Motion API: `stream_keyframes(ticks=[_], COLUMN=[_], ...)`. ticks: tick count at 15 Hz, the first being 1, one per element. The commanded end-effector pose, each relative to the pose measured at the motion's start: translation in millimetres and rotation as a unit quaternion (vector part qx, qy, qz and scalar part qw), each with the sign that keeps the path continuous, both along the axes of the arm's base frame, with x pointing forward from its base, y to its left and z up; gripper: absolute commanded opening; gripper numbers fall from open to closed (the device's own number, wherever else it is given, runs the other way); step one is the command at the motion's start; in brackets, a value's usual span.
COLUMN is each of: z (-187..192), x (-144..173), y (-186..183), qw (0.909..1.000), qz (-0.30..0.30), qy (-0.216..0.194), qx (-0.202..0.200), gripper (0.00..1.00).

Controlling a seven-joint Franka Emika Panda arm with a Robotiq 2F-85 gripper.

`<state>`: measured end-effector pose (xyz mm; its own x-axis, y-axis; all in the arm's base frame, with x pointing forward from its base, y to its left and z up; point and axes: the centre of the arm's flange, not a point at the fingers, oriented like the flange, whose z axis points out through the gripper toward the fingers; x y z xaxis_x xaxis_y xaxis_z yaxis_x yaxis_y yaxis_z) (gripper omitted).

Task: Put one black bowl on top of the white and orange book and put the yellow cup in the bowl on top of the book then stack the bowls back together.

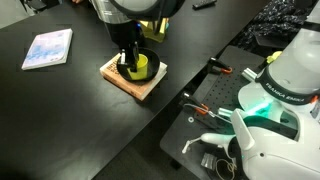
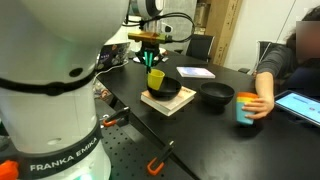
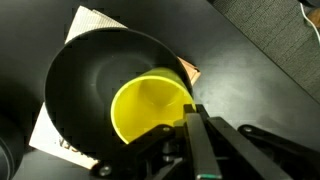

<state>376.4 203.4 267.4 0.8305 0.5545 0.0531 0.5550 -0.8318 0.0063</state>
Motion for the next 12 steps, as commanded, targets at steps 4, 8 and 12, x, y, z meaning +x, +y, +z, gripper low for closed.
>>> stream_keyframes(ticks=[4,8,12], z=[-7,9,34], x=[13,26,44], y=[-5,-11,-31], qw=[0.9995,0.9991,0.9982], qz=[0.019,0.012,-0.035], qy=[-0.023,-0.036,-0.019], qx=[-0.003,-0.016,-0.044], gripper=[0.44,0.75,1.00])
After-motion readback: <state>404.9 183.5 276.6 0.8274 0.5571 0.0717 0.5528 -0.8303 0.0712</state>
